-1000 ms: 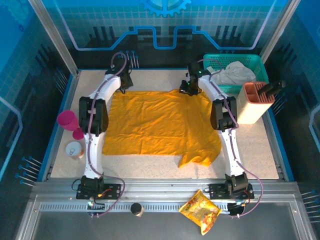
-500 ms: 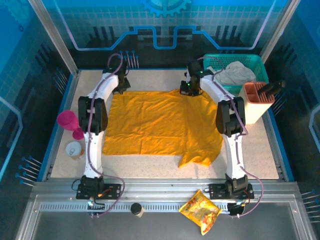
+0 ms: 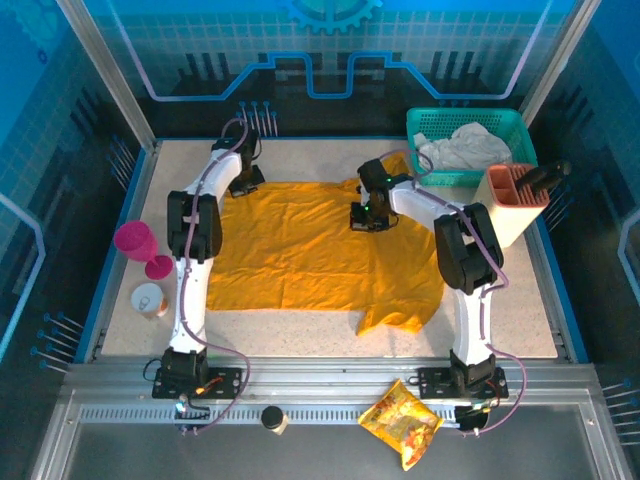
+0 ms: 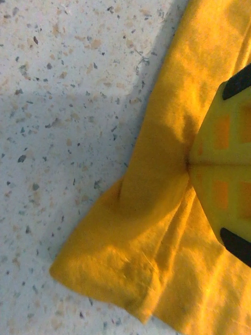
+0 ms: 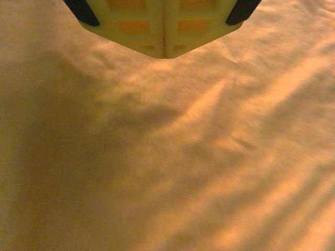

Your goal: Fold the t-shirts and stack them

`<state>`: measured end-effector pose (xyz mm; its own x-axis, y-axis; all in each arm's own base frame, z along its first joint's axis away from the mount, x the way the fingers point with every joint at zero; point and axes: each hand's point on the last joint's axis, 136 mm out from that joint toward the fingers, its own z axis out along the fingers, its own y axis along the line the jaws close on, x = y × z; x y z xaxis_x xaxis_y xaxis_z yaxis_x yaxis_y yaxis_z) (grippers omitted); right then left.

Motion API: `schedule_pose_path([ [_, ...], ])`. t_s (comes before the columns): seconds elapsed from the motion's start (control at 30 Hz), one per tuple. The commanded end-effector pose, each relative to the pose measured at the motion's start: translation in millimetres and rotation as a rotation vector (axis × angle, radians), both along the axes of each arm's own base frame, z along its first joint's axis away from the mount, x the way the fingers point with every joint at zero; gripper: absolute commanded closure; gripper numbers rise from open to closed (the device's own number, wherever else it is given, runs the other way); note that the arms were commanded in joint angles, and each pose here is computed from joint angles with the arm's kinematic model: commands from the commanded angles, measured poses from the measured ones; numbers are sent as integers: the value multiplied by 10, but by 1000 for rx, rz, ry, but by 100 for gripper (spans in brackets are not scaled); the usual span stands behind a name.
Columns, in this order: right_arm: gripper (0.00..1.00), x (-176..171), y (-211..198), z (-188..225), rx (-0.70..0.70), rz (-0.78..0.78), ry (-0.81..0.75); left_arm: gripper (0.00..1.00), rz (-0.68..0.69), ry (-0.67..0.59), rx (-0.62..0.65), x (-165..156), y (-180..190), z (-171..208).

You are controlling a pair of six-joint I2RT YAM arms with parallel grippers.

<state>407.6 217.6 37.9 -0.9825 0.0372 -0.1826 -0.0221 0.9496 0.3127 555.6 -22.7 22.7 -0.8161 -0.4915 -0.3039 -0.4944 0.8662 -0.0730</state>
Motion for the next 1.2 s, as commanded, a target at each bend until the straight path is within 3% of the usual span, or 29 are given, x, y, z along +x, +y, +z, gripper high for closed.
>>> schedule_pose_path([
  [0.0, 100, -29, 39, -97, 15, -34, 10, 100, 8, 14, -42, -13, -47, 26],
  [0.33, 100, 13, 46, -205, -6, -37, 30, 100, 0, -34, -39, -237, -24, 246],
  [0.37, 100, 12, 48, -220, -7, -37, 34, 97, 4, -38, -26, -262, 1, 282],
  [0.43, 100, 6, 53, -244, -8, -35, 41, 66, 15, -46, 1, -302, 66, 350],
  [0.47, 100, 2, 55, -257, -8, -35, 45, 56, 24, -53, 13, -309, 105, 386],
  [0.57, 100, -10, 58, -278, -7, -32, 54, 39, 52, -59, 31, -312, 230, 442],
  [0.7, 100, -26, 54, -292, -6, -32, 58, 43, 103, -65, 17, -269, 424, 417],
  [0.87, 100, -34, 48, -294, -6, -31, 61, 65, 121, -46, 10, -159, 567, 295],
  [1.17, 100, -45, 37, -289, -11, -31, 63, 68, 124, -82, -18, 47, 599, 254],
])
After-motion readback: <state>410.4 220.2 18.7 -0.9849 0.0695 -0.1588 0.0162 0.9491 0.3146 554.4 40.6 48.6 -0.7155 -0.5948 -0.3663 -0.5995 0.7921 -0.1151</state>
